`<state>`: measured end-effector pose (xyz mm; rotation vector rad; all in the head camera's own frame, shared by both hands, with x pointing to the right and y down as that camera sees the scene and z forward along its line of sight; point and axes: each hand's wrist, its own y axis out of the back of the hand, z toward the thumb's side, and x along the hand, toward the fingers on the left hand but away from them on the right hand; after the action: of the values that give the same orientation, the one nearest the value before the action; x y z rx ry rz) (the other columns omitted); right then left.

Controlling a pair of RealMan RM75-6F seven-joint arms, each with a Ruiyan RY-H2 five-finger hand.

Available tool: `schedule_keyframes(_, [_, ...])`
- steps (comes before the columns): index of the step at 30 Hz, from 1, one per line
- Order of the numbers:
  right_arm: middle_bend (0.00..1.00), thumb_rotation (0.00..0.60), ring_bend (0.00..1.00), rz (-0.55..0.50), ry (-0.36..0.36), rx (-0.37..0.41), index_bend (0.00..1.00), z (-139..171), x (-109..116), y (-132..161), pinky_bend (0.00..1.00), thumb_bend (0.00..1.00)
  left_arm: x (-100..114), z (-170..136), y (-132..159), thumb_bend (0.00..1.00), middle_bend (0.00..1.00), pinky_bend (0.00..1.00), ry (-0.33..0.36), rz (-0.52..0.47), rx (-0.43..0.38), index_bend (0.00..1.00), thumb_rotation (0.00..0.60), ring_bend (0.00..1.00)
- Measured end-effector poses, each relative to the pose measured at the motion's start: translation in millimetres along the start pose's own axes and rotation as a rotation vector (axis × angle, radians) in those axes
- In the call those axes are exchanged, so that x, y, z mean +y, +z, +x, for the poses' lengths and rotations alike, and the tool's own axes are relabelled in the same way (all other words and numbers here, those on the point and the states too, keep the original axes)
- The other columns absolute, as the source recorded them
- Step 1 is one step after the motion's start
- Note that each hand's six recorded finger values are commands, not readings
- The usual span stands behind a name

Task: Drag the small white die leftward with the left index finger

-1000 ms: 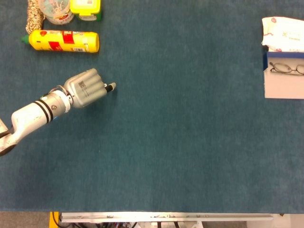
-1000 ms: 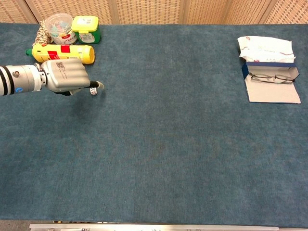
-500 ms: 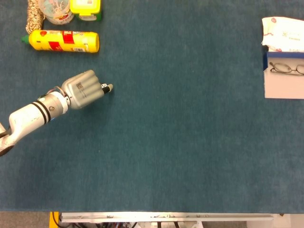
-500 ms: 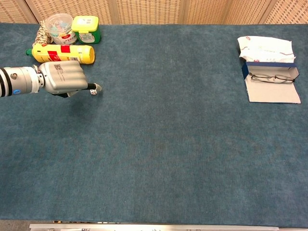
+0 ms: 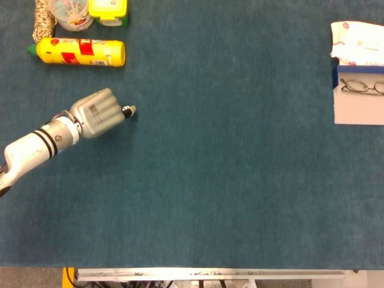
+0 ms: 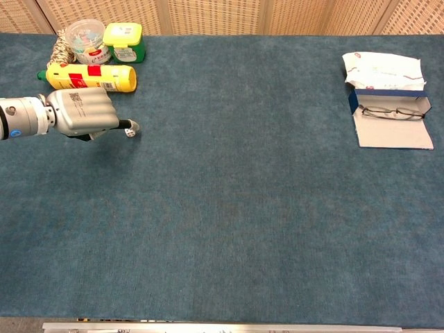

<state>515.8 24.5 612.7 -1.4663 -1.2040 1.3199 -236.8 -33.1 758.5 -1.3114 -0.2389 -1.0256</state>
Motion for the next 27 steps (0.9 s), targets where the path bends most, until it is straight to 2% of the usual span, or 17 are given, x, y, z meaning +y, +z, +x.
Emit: schedule_keyframes(27, [0.32, 0.600, 0.17, 0.000, -0.001, 0.000, 0.34, 0.7, 0.2, 0.1, 0.26, 0.06, -12.6, -20.7, -7.5, 0.98, 1.00, 1.00, -0.021, -0.026, 0.041, 0.16, 0.600, 0.91])
